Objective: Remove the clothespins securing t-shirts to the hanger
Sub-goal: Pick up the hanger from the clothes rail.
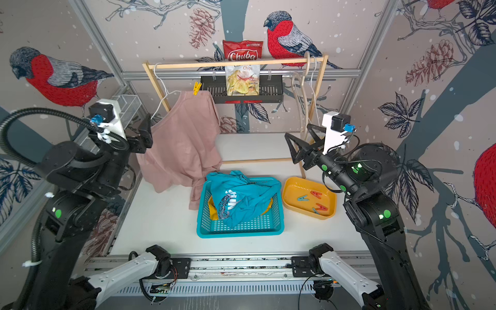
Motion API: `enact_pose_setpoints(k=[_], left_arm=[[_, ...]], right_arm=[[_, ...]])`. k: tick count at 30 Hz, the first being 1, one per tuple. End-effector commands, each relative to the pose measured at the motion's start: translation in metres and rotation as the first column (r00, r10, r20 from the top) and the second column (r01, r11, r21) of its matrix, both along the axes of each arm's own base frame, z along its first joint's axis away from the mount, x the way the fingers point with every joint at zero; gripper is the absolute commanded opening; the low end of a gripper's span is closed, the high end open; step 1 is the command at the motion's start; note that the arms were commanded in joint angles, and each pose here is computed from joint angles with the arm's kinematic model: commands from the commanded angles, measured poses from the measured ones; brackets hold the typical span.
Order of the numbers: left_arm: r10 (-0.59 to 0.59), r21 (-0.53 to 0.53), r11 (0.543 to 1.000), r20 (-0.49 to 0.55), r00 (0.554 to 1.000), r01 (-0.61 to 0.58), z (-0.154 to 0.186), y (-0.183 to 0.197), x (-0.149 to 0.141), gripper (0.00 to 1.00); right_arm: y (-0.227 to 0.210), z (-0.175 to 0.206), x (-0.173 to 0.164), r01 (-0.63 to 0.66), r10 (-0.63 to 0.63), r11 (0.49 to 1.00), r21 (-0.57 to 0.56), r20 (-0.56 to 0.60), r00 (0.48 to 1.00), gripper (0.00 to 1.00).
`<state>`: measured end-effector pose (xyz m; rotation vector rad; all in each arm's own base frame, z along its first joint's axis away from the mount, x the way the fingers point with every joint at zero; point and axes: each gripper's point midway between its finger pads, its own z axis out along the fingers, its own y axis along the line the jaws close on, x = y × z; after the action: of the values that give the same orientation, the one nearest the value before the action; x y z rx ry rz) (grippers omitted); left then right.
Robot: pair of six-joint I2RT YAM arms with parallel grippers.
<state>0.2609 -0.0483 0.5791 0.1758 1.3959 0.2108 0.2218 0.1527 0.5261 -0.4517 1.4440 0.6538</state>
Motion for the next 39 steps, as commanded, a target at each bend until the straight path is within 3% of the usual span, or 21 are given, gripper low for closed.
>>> enact_pose_setpoints(k=[1,5,13,16,20,23,30,33,37,39], left_arm=[[0.04,0.051,0.998,-0.077,0.996,-0.037,-0.007,0.006,0.009,0.79],[-0.009,0.046,0.999,-0.151,0.989,0.016,-0.009,-0.001,0.037,0.79],[-0.109,-0.054,0.994,-0.301,0.947,0.098,-0.053,0.011,0.108,0.73],[-0.137,-0.108,0.988,-0.306,0.942,0.109,-0.057,0.022,0.125,0.71],[-0.194,-0.103,0.98,-0.324,0.926,0.169,-0.065,0.018,0.137,0.7],[-0.212,-0.112,0.977,-0.353,0.911,0.184,-0.076,0.023,0.144,0.69],[-0.281,-0.154,0.959,-0.397,0.874,0.239,-0.105,0.022,0.161,0.59],[-0.325,-0.181,0.945,-0.422,0.846,0.272,-0.116,0.016,0.168,0.47],[-0.355,-0.199,0.934,-0.414,0.838,0.297,-0.114,0.011,0.167,0.1],[-0.375,-0.199,0.926,-0.394,0.839,0.32,-0.108,0.007,0.163,0.0]], right_arm=[[0.021,-0.009,-0.01,-0.136,0.136,0.99,-0.039,-0.005,0.991,0.86],[0.031,-0.025,-0.003,-0.161,0.157,0.983,-0.087,-0.043,0.987,0.86],[0.069,-0.07,0.018,-0.107,0.089,0.969,-0.221,-0.088,0.992,0.85],[0.105,-0.094,0.02,-0.109,0.078,0.927,-0.358,-0.101,0.992,0.85],[0.14,-0.125,0.022,-0.11,0.059,0.856,-0.505,-0.115,0.992,0.86],[0.154,-0.142,0.025,-0.138,0.068,0.831,-0.538,-0.149,0.987,0.87],[0.16,-0.149,0.029,-0.143,0.066,0.845,-0.515,-0.164,0.984,0.88],[0.16,-0.145,0.031,-0.132,0.057,0.847,-0.515,-0.16,0.986,0.88],[0.16,-0.139,0.035,-0.12,0.048,0.851,-0.511,-0.152,0.987,0.88],[0.16,-0.134,0.036,-0.114,0.048,0.857,-0.503,-0.142,0.989,0.88]])
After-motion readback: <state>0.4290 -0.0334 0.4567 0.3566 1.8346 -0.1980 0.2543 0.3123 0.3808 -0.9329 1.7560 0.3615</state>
